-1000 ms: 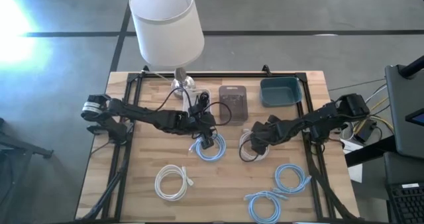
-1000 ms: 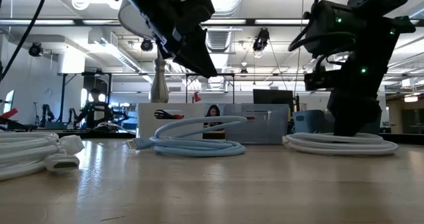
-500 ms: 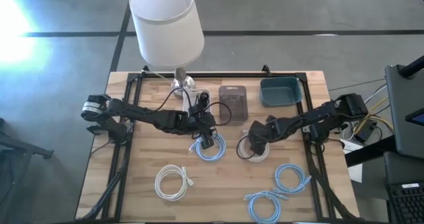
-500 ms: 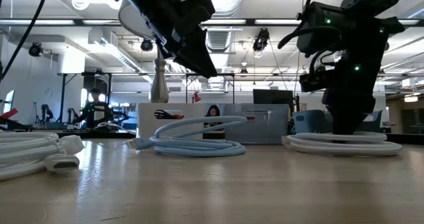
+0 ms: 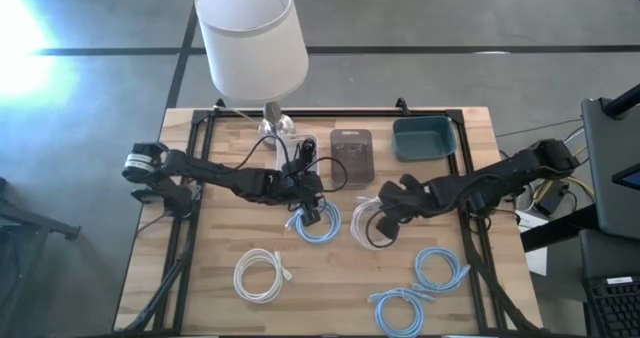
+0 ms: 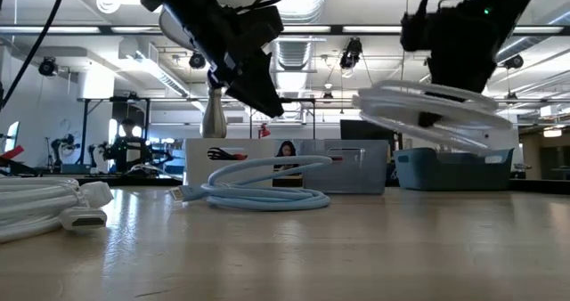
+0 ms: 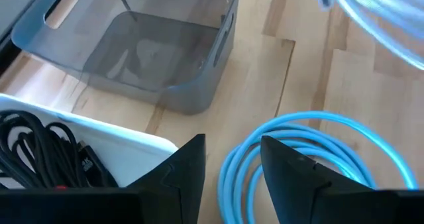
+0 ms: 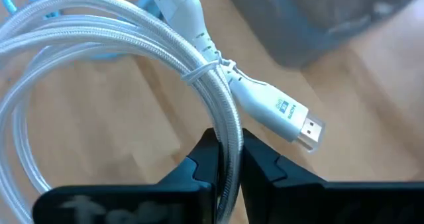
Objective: Pick & Place USB Port
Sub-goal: Put the right white HDMI cable into the black bin
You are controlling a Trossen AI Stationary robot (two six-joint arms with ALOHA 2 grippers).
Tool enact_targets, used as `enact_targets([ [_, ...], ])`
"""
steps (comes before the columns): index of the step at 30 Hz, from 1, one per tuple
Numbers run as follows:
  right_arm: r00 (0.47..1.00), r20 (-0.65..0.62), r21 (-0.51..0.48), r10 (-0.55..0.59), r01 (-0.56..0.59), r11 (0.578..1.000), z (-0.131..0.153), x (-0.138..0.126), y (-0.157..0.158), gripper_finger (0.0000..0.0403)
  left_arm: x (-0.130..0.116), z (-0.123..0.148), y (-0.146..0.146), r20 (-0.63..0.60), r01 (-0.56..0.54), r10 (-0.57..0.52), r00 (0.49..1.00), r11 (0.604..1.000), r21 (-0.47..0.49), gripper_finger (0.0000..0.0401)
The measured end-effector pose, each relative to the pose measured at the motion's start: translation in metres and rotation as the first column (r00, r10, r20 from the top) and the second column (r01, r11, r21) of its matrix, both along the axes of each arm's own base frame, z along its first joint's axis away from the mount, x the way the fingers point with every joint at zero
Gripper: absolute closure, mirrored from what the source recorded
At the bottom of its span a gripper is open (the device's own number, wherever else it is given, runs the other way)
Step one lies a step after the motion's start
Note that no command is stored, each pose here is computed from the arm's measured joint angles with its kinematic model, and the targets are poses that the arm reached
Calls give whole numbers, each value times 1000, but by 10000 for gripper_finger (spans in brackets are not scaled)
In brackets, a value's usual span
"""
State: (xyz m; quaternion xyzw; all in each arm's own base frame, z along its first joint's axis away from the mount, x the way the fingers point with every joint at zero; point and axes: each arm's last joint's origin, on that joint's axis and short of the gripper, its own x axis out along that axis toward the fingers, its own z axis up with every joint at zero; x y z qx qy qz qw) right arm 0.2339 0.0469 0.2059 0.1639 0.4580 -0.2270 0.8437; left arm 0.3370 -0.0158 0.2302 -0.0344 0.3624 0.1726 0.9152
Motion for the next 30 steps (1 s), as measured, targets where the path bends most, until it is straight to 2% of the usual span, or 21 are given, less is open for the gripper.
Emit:
enact_targets([
  [3,998,59,-102,11,-5,995,14,0,2,373,0,0,-1,11,-21,21,1000,999,-25,252],
  [6,991,131,-239,-30,61,969,28,1,-1,373,0,0,-4,27,-34,35,999,998,-49,252],
  [10,977,198,-424,-83,162,891,40,4,-6,373,1,2,-13,54,-17,21,998,998,-64,252],
  [12,973,215,-480,-82,178,859,46,7,-7,373,1,3,-19,65,-1,5,998,998,-66,252],
  [16,986,165,-574,17,82,815,50,17,-7,373,1,3,-29,72,29,-24,997,997,-68,252],
  [19,982,141,-661,130,-4,751,51,25,-7,373,0,3,-36,76,40,-34,997,996,-79,252],
  [21,976,133,-697,174,-32,717,49,29,-11,373,-1,3,-40,82,41,-34,996,995,-90,252],
  [25,964,172,-710,204,-22,704,50,38,-30,373,-2,3,-47,90,43,-33,995,993,-114,252],
  [30,984,155,-707,91,46,705,44,39,-67,373,-4,3,-55,96,47,-34,995,989,-138,252],
])
